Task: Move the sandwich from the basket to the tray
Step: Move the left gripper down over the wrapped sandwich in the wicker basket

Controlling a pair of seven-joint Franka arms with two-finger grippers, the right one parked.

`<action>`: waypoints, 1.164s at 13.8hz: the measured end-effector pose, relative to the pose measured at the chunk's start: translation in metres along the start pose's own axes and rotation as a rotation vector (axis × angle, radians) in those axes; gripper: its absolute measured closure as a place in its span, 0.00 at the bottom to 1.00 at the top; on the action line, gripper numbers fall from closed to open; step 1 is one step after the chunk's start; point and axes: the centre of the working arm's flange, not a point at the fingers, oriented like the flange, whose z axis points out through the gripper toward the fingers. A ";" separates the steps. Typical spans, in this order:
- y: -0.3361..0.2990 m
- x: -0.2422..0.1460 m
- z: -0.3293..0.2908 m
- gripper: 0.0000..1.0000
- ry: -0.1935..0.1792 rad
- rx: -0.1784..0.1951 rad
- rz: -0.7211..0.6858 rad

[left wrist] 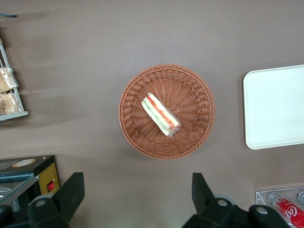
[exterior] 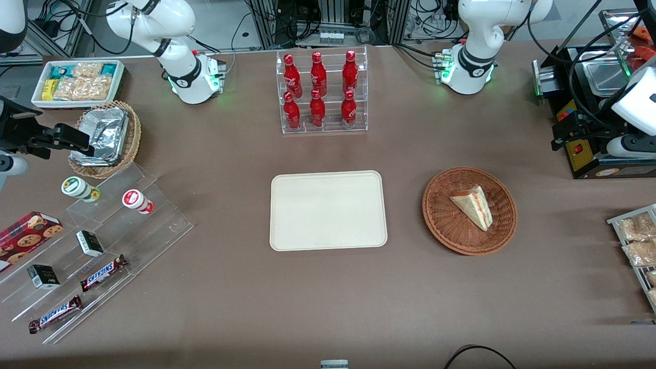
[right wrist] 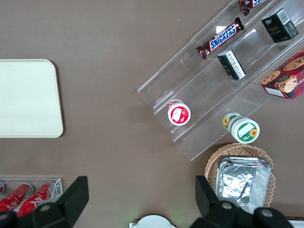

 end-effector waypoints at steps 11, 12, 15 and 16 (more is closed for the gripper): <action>0.018 0.032 0.137 0.00 -0.002 0.028 -0.092; 0.024 0.032 0.163 0.00 0.004 0.026 -0.146; 0.034 0.019 0.225 0.00 0.022 0.020 -0.336; 0.038 0.013 0.241 0.00 0.027 0.017 -0.419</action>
